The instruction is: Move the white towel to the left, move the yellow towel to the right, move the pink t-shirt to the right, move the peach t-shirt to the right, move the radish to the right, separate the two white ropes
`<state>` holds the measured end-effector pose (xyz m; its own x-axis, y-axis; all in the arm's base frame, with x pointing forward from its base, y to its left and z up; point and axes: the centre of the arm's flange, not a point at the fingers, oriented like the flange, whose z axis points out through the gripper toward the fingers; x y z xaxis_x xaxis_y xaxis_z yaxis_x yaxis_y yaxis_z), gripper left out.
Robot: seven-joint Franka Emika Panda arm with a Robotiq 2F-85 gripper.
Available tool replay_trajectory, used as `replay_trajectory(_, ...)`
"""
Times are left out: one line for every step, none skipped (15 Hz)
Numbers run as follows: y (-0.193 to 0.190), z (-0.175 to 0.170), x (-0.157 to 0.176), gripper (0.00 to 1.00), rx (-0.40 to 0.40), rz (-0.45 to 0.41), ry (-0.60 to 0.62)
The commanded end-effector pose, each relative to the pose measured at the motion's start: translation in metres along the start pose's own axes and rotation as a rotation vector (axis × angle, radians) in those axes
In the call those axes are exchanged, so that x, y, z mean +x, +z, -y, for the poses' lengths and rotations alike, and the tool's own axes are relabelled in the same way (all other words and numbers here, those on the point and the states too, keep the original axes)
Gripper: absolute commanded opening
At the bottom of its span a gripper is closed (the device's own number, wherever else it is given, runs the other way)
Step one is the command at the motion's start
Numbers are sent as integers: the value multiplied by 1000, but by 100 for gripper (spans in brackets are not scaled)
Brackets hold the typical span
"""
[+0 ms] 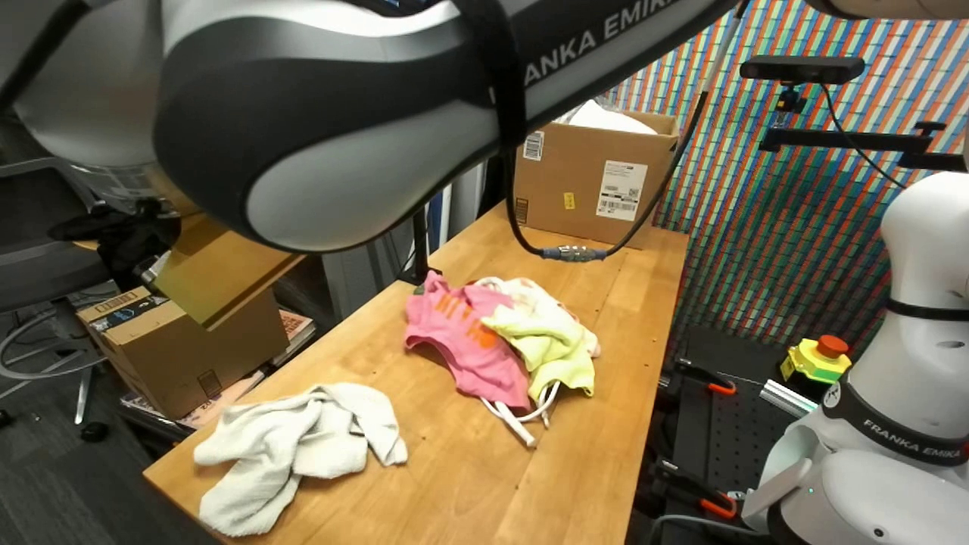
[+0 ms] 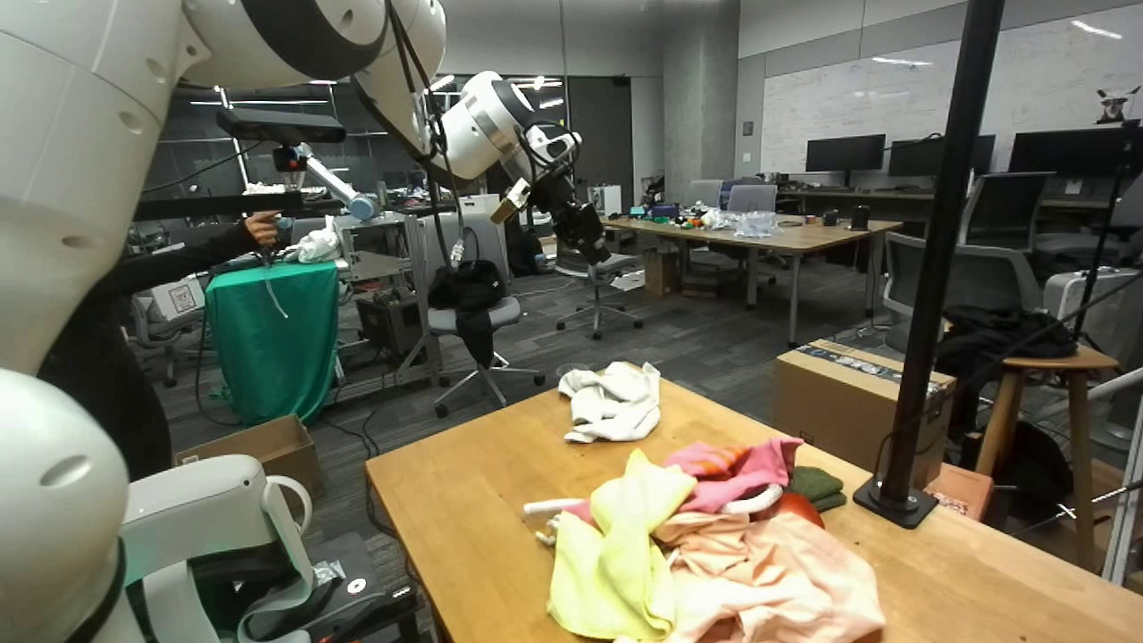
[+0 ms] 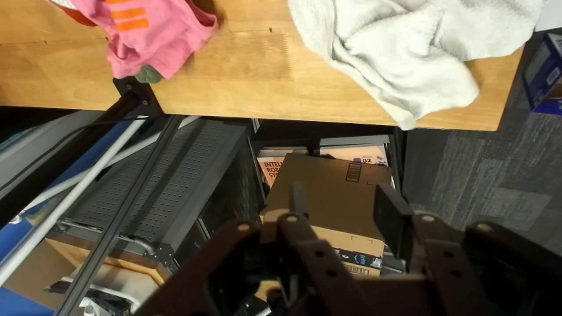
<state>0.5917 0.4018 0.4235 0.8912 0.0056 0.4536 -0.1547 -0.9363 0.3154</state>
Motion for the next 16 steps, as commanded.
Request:
replay_trajectory(-4,-6,2,77,-39,16,-50)
replay_trajectory(0,-11,1,84,-55,51,-76)
replay_trajectory(4,-15,-1,93,-76,70,-96)
replay_trajectory(10,-24,-4,99,-106,102,-120)
replay_trajectory(17,-33,-7,100,-132,130,-136)
replay_trajectory(25,-44,-10,100,-164,151,-148)
replay_trajectory(34,-56,-13,100,-181,184,-161)
replay_trajectory(45,-70,-17,100,-198,207,-168)
replay_trajectory(56,-83,-20,100,-210,231,-172)
replay_trajectory(65,-101,-26,100,-215,260,-176)
replay_trajectory(78,-113,-31,100,-216,290,-181)
replay_trajectory(88,-131,-38,99,-213,329,-190)
replay_trajectory(100,-145,-45,100,-205,369,-200)
replay_trajectory(108,-160,-53,100,-197,411,-214)
replay_trajectory(116,-175,-63,100,-175,457,-233)
replay_trajectory(125,-187,-72,100,-158,493,-247)
